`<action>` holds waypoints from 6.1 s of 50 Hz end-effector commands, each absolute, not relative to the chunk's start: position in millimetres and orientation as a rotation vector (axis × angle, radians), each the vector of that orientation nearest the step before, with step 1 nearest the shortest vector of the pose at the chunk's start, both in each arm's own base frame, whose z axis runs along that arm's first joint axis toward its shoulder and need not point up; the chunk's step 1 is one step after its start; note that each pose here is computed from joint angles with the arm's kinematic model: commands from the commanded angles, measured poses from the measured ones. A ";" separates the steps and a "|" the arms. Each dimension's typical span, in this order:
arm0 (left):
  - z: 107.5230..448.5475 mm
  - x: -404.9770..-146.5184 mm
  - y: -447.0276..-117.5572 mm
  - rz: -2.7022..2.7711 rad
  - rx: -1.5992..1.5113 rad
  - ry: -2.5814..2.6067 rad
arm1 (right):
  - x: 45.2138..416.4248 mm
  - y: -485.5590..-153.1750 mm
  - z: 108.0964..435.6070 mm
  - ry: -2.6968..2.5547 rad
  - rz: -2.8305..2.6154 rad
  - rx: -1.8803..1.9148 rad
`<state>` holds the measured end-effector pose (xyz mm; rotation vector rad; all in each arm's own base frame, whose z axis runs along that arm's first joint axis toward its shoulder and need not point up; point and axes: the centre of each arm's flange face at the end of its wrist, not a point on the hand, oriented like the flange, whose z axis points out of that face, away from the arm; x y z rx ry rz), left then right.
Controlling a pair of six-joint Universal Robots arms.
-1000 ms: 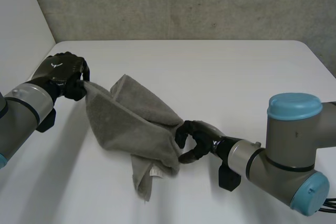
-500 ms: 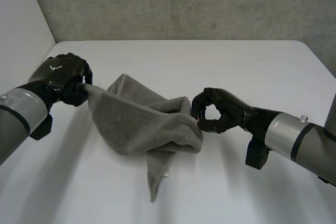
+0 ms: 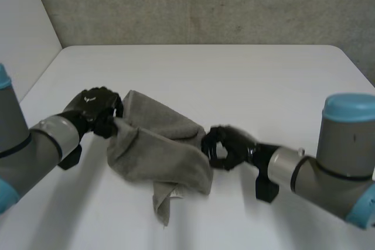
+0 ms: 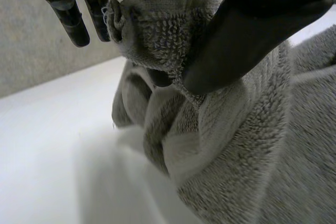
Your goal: Fold the towel.
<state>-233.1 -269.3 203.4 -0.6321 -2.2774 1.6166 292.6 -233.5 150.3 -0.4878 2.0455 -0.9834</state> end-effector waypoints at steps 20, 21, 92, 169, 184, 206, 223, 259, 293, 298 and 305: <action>313.3 -242.9 -241.6 2.006 -0.499 -1.762 | 293.0 -243.7 283.9 1.729 -1.837 -0.999; 288.3 -239.7 -239.3 1.960 -0.525 -1.849 | 291.5 -239.3 258.6 1.781 -1.805 -1.097; 161.7 -234.1 -210.0 1.569 -0.910 -2.294 | 300.8 -373.8 113.2 2.010 -1.675 -1.345; 159.4 -254.7 -179.4 1.507 -1.022 -2.210 | 197.5 -283.1 151.9 1.925 -1.630 -1.885; 153.2 -255.2 -179.1 1.479 -1.027 -2.224 | 197.0 -276.7 176.4 1.930 -1.677 -1.822; 122.3 -276.0 -197.6 1.380 -1.009 -2.270 | 191.1 -340.2 188.9 2.230 -1.782 -0.659; 120.0 -321.5 -198.1 1.438 -0.963 -2.223 | 197.1 -338.8 175.5 2.248 -1.725 -0.649; 187.5 -265.6 -235.9 1.688 -0.796 -2.300 | 191.9 -274.9 198.1 2.134 -1.607 -1.325; 300.5 -251.6 -307.2 2.426 -0.852 -1.582 | 234.6 -319.4 300.5 1.547 -2.355 -1.191; 242.5 -239.2 -296.3 2.268 -0.894 -1.791 | 220.6 -308.4 249.8 1.713 -2.230 -1.294; 177.1 -230.2 -292.2 2.086 -1.013 -2.007 | 214.1 -292.3 206.6 1.847 -2.083 -1.363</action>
